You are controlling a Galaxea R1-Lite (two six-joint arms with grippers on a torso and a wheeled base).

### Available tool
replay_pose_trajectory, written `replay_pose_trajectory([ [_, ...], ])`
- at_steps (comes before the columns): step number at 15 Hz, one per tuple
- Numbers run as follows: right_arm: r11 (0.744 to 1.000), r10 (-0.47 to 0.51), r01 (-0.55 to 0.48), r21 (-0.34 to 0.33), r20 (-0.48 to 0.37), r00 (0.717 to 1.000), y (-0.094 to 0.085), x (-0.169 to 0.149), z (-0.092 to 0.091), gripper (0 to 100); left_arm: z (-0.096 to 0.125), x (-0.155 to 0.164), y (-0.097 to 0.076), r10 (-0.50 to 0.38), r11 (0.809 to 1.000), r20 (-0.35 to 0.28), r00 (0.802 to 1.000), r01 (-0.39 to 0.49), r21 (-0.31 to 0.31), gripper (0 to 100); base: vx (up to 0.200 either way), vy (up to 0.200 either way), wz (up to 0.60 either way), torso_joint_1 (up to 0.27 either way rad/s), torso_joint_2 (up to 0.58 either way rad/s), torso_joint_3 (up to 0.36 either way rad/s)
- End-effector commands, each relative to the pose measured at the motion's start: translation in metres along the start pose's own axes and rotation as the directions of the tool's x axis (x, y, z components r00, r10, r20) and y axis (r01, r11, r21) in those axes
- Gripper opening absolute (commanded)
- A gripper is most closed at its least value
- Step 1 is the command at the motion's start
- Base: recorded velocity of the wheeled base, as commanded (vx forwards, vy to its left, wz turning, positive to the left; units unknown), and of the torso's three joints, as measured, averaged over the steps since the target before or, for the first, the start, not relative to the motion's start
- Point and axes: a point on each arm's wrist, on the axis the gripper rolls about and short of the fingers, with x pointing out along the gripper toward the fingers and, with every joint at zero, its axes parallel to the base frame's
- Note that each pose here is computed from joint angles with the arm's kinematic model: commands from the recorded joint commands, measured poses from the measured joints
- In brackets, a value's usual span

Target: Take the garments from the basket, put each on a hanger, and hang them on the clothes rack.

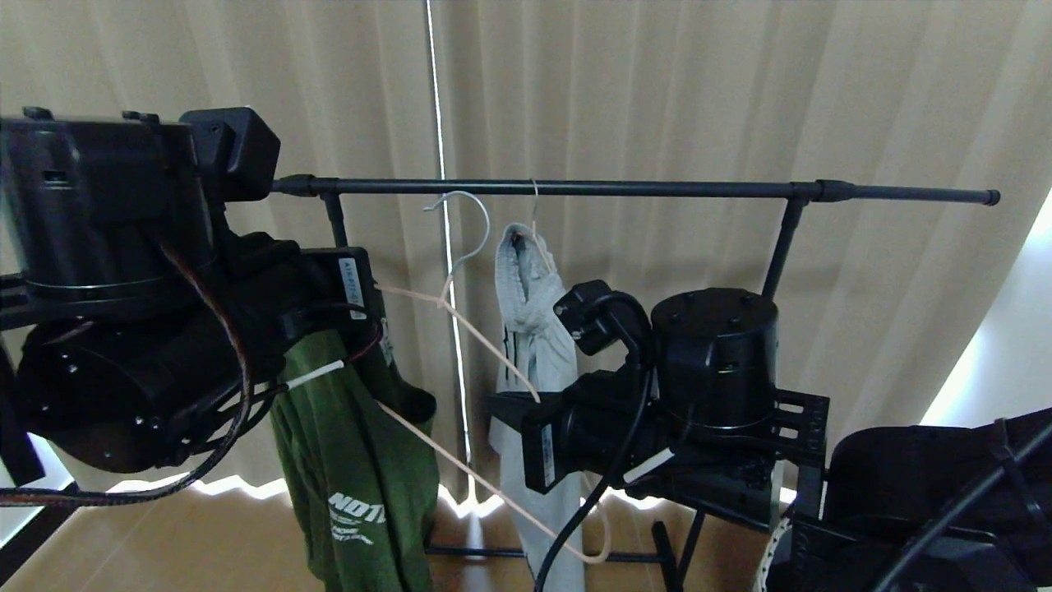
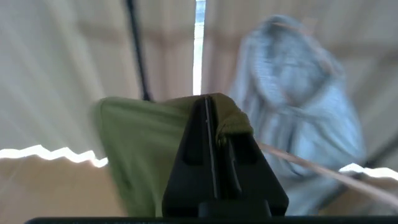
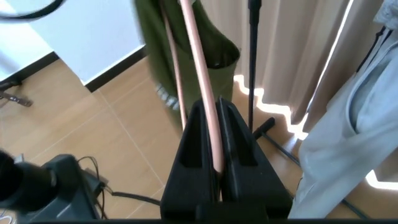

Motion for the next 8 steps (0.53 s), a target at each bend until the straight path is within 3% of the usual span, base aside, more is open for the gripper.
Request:
replay_pose_trajectory([
  [1,1.000,-0.013,0.013,0.004,-0.002,1.000,-0.005,0.008,0.000,0,0.005,-0.018,-0.003,-0.059,0.998,0.024,0.998,0.059,-0.010,0,0.000,0.000,0.00,0.000,0.00,0.000],
  [5,0.999,-0.036,0.036,0.009,0.017,0.999,-0.014,0.006,0.006,0,-0.003,-0.033,-0.018,-0.171,0.985,0.008,0.985,0.171,0.014,0,0.000,0.000,0.00,0.000,0.00,0.000],
  [7,0.999,-0.043,0.043,0.010,0.034,0.999,-0.015,0.003,0.010,0,-0.006,-0.039,-0.017,-0.257,0.966,-0.006,0.966,0.257,0.020,0,0.000,0.000,0.00,0.000,0.00,0.000],
  [8,0.999,-0.045,0.045,0.004,0.055,0.997,-0.016,-0.004,0.017,0,-0.007,-0.047,-0.012,-0.359,0.933,-0.016,0.933,0.359,0.018,0,0.000,0.000,0.00,0.000,0.00,0.000],
])
